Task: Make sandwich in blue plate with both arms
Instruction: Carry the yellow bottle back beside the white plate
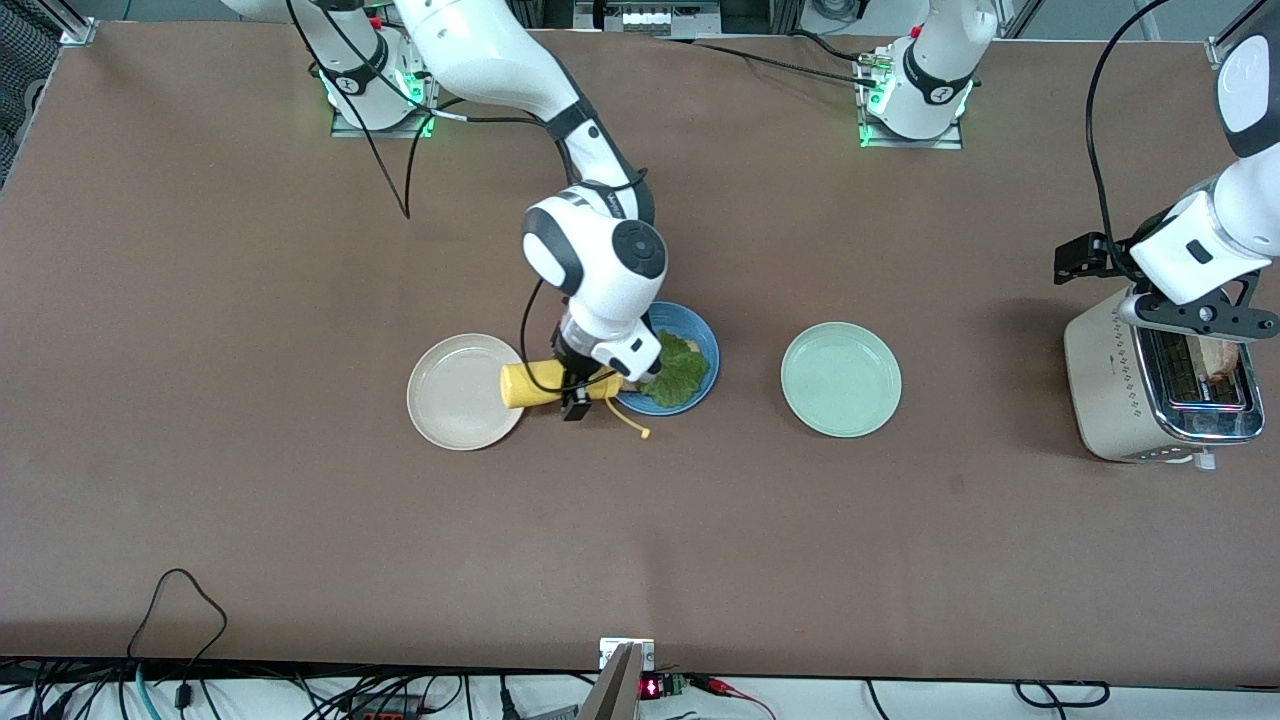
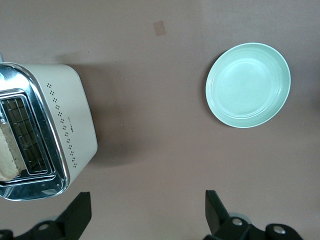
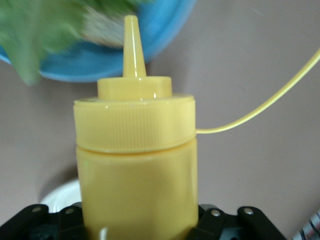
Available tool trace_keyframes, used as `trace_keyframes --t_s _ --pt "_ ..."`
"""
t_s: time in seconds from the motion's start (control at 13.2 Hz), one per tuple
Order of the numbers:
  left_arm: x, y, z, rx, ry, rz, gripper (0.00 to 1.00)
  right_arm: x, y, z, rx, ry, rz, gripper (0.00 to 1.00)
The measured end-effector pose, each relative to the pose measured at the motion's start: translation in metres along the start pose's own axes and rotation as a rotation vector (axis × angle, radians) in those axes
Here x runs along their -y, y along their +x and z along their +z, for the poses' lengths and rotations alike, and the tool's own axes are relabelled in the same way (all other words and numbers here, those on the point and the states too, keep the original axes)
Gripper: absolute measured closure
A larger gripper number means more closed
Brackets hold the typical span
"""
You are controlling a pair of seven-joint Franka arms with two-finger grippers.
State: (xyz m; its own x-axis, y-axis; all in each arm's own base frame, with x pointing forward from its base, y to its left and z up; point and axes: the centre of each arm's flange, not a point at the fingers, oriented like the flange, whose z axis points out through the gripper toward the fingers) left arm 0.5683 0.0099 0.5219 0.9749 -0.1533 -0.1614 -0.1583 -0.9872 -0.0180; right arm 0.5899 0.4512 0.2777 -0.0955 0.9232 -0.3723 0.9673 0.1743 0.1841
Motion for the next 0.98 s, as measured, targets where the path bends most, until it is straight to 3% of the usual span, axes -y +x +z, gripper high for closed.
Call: trace_keyframes --t_s 0.23,0.45,0.68,0.83,0.98 --pt "0.000 0.002 0.001 -0.006 0.001 0.000 0.00 -0.028 -0.061 -0.027 -0.085 0.041 0.142 0.55" --pt "0.000 0.003 0.001 -0.014 0.002 0.000 0.00 -0.044 -0.143 0.002 -0.211 0.178 0.371 0.55" --pt "0.001 0.004 0.003 -0.013 0.002 0.000 0.00 -0.055 -0.280 0.039 -0.387 0.278 0.547 0.55" --pt "0.001 0.005 0.005 -0.009 0.002 0.001 0.00 -0.052 -0.362 0.056 -0.523 0.285 0.577 0.55" --pt "0.000 0.006 0.005 -0.008 0.001 0.001 0.00 -0.043 -0.423 0.076 -0.667 0.252 0.555 0.55"
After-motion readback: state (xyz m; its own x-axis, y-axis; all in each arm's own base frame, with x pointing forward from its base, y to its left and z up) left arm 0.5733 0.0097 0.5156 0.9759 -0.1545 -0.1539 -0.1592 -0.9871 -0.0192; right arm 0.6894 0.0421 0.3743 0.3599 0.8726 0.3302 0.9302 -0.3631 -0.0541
